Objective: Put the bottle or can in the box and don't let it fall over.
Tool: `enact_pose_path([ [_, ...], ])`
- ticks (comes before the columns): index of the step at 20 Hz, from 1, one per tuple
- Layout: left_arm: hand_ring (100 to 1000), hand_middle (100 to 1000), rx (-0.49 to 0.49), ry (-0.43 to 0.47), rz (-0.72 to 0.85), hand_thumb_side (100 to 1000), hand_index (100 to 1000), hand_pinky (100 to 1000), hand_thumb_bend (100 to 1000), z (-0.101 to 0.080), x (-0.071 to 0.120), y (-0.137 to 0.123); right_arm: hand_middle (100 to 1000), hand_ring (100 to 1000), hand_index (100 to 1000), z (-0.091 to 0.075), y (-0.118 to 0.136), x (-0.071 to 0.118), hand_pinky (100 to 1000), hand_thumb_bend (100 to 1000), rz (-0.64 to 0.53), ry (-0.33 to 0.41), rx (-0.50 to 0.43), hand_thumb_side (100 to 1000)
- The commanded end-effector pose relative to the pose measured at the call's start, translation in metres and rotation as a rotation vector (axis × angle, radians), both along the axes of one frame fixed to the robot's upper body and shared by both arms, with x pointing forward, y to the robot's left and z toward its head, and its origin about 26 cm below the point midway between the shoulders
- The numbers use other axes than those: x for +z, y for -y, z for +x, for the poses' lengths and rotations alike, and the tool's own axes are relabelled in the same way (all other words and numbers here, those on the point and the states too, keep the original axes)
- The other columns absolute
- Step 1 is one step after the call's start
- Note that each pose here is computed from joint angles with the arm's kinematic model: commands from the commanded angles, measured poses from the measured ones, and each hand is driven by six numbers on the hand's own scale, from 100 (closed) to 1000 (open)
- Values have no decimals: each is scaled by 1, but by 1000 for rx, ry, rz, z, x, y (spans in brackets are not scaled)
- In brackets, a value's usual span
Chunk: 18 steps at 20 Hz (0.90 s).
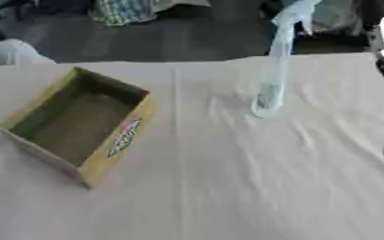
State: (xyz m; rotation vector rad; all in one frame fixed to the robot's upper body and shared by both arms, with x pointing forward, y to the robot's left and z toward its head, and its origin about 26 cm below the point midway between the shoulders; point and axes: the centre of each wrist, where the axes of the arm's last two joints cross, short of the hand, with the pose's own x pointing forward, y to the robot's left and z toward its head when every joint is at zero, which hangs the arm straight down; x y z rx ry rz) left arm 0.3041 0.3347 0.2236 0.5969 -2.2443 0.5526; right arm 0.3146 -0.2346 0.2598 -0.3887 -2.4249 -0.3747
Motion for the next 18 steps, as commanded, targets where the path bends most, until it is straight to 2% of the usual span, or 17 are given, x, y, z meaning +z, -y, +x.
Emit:
enact_pose_path([
  [1,822,981,12,31,37,870,875,943,201,-4,11,-3,786,657,812,-5,0,9,721,671,-6,34,7,182],
  [8,823,981,12,31,37,870,875,943,202,-4,11,-2,794,660,822,-4,1,8,722,671,27,17,-6,177],
  [12,823,981,11,30,38,870,875,943,202,-4,11,-2,816,658,883,3,1,0,705,684,140,-63,3,155],
  [14,823,982,11,29,39,871,875,943,201,-4,11,-2,800,632,921,7,-1,-6,669,705,228,-123,38,151],
  [18,823,982,8,28,40,870,874,943,202,-3,11,-2,713,516,1000,14,-2,-16,468,731,409,-261,158,151],
])
